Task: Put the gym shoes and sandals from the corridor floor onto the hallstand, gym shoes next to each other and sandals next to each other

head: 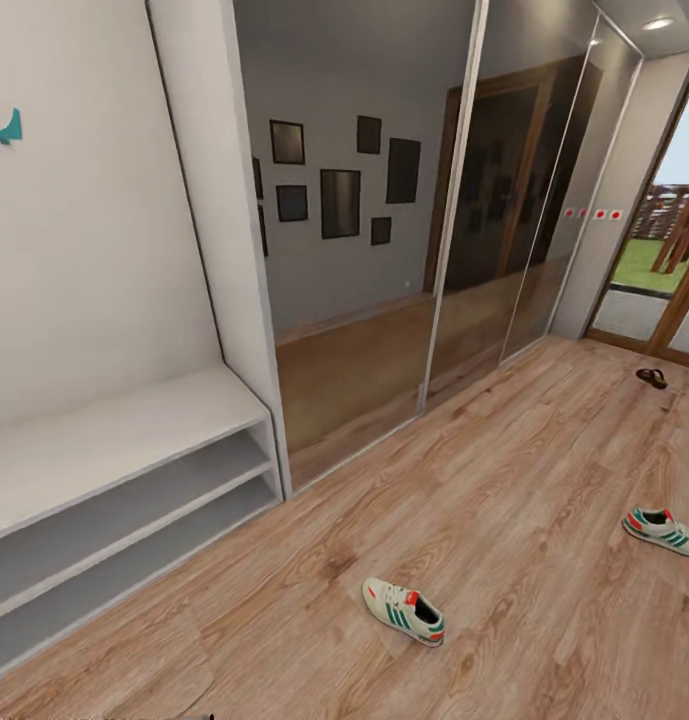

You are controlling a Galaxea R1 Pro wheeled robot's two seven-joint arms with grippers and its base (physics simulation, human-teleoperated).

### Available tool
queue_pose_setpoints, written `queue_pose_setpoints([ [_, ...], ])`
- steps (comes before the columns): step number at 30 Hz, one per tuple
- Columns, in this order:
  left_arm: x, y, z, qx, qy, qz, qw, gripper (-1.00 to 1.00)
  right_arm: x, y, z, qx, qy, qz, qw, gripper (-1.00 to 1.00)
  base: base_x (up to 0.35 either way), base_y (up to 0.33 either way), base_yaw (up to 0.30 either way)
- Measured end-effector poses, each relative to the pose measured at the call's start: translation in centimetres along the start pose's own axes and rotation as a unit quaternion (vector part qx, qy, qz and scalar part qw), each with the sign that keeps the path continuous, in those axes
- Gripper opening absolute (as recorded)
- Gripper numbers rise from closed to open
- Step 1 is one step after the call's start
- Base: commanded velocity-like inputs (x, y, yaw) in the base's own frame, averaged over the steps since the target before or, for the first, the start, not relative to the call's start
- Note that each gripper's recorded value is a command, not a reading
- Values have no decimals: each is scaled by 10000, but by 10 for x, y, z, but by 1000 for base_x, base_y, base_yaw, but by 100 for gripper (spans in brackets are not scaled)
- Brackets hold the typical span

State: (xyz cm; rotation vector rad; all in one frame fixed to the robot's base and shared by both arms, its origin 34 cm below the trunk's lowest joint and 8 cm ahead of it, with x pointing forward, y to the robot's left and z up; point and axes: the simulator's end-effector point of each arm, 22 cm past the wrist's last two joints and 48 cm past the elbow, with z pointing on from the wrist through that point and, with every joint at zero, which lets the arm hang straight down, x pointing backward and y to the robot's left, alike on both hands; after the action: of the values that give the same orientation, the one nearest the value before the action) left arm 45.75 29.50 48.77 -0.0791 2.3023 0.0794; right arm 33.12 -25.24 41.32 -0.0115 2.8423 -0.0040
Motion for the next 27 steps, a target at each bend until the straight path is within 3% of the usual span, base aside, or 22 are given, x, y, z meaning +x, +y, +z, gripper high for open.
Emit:
queue_pose_setpoints([
  [27,26,-2,30,6,-192,-17,9998,100,5,0,44,4,-195,0,9998,100,0,0,158],
])
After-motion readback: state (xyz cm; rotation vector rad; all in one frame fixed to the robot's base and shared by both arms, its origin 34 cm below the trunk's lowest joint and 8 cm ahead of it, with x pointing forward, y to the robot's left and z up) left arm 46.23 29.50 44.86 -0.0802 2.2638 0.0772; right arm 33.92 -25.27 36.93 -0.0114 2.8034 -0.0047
